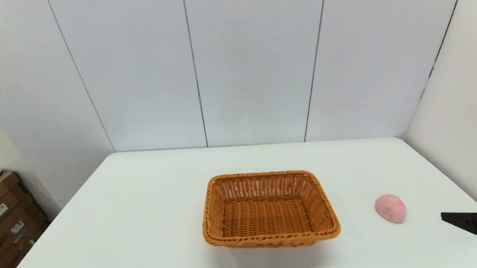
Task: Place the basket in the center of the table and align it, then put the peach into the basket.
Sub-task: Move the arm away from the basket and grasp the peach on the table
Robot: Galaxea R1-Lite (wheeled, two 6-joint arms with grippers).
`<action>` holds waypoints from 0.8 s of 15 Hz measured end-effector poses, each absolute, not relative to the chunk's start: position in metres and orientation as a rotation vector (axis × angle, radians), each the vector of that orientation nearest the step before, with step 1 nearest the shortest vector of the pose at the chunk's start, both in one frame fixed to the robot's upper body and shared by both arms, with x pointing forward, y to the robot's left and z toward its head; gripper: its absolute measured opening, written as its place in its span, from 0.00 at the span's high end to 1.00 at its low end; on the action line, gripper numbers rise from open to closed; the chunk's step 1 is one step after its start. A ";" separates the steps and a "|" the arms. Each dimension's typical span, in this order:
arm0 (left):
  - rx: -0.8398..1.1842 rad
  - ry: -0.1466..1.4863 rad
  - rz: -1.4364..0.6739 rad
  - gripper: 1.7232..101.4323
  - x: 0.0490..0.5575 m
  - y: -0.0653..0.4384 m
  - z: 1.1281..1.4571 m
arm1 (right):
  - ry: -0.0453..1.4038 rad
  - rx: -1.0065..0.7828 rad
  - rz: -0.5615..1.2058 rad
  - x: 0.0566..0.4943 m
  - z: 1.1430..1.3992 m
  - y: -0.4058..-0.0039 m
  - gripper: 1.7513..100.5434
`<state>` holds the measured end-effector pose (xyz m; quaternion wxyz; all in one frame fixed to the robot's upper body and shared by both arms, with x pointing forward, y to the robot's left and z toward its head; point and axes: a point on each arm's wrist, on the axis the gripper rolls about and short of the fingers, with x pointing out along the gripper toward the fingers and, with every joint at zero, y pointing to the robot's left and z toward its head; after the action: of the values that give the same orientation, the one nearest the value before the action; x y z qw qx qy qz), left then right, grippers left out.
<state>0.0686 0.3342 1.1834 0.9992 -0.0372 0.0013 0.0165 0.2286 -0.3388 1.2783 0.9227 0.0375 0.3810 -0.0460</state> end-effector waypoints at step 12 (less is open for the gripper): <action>-0.074 0.003 0.033 0.04 0.069 0.334 1.183 | 0.848 0.127 -0.139 0.347 1.202 -0.340 0.03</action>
<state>0.0686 0.3342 1.1834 0.9992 -0.0372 0.0015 0.0166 0.3465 -0.3399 1.2016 0.9072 0.0614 0.4107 -0.0673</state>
